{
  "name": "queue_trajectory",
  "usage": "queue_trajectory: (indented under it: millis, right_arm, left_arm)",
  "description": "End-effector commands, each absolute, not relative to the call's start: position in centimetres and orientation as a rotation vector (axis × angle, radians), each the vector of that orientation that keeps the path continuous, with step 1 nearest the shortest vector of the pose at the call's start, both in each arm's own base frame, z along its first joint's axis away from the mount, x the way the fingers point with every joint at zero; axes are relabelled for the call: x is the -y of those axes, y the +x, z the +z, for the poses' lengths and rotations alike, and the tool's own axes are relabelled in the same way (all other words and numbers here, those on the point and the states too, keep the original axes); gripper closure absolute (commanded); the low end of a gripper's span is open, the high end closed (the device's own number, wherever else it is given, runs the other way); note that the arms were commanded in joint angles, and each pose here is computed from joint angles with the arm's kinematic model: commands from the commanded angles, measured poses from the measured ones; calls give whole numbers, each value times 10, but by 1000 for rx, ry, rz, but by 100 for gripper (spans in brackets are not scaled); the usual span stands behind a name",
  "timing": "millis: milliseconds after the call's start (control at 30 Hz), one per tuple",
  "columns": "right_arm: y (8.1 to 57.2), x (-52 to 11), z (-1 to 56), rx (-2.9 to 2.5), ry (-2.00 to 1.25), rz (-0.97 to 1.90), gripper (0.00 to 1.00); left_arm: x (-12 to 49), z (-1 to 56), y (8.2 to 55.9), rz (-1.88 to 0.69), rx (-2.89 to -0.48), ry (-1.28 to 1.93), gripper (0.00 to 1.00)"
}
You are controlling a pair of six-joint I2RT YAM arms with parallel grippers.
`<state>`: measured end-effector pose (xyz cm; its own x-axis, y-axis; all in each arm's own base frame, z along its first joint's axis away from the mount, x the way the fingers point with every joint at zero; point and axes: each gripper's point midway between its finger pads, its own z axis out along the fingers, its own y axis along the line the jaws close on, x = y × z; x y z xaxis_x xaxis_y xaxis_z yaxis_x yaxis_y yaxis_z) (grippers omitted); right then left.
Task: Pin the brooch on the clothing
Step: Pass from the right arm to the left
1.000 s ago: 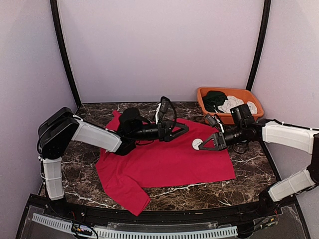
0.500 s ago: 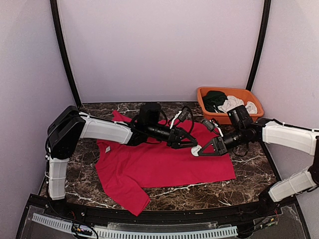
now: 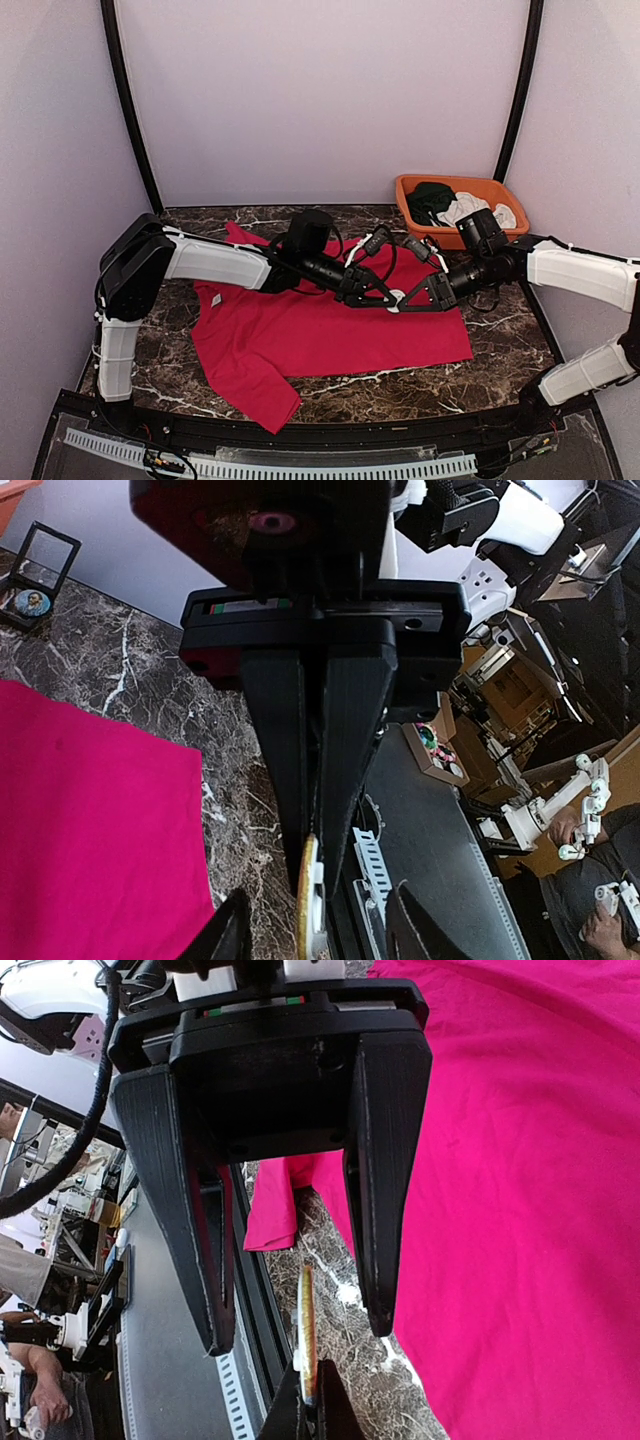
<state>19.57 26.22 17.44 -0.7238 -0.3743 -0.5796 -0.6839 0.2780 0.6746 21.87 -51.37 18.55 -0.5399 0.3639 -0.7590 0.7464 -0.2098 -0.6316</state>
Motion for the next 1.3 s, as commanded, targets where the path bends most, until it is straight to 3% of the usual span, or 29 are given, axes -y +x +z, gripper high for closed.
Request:
queue_trajectory:
  millis: [0,300,667,833,900,1100,1267]
  right_arm:
    - [191,-266,183,-2208,-1006,1439,100]
    - [192,-266,182,-2212,-1009,1442,100]
    - [192,-266,184,-2204,-1012,1438,100]
    - [191,-267,184,-2202,-1014,1444,100]
    - [190,-266,184,-2201,-1014,1448,100]
    - [192,-267,185,-2200,-1008,1445,100]
    - [196,-268,198,-2144,-978,1435,77]
  left_arm:
    - [512,201,222,-1839,-1688,1301,58]
    - [510,199,227,-1863,-1709,1284,74]
    - [511,191,220,-1898,-1730,1309,75]
    - [512,188,221,-1888,-1739,1305,86]
    - [513,188,223,-1877,-1739,1298,96]
    - [514,191,230,-1866,-1734,1251,99]
    - [511,213,243,-1888,-1612,1110,99]
